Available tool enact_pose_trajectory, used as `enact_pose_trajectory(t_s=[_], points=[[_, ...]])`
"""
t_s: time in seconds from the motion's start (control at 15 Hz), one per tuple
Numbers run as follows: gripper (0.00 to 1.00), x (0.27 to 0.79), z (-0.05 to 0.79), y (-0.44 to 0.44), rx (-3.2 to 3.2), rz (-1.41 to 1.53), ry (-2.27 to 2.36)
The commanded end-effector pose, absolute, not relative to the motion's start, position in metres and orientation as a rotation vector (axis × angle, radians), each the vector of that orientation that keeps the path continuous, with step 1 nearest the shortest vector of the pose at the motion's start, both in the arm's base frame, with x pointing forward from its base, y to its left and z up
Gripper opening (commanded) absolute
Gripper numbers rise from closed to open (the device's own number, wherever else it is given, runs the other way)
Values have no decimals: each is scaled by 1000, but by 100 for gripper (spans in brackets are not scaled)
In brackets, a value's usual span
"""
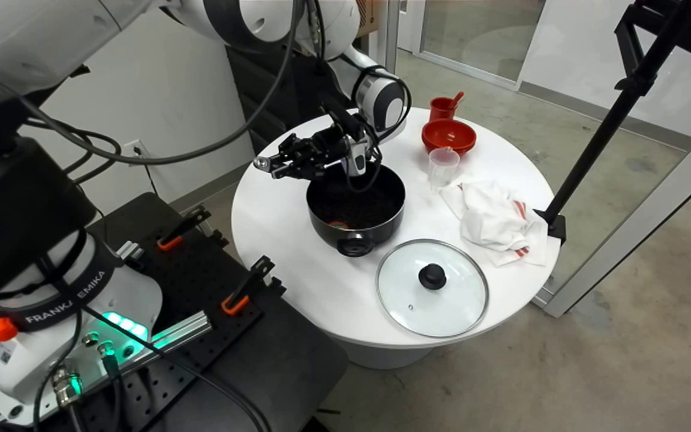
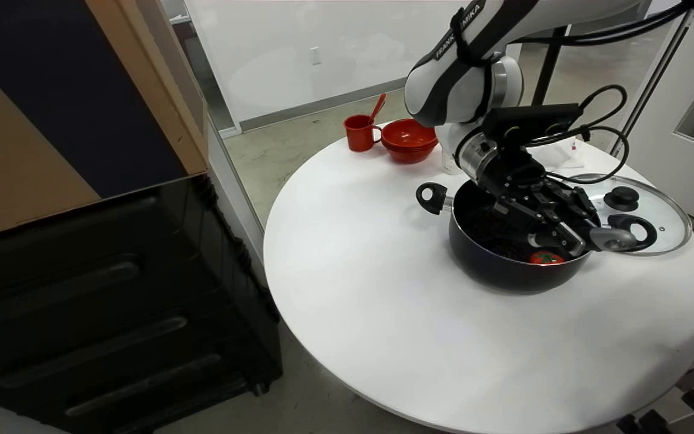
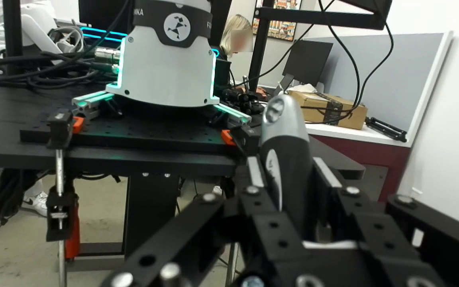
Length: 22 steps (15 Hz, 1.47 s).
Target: Use the black serving spoon in the black pot to stir its contents
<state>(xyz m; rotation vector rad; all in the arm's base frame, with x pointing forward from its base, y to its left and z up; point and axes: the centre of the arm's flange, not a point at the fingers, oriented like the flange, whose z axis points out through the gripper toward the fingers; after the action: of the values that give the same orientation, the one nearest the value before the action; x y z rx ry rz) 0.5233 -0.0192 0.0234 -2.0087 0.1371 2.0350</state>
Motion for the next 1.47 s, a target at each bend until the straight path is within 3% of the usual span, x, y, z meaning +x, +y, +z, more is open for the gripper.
enact_pose_trajectory(t_s=[0.0,0.53,1.4], points=[[8,512,58,-41,-1952,2026,112],[8,537,77,-118,-1895,1859,313],[8,583,89,-157,-1976,1626,527]])
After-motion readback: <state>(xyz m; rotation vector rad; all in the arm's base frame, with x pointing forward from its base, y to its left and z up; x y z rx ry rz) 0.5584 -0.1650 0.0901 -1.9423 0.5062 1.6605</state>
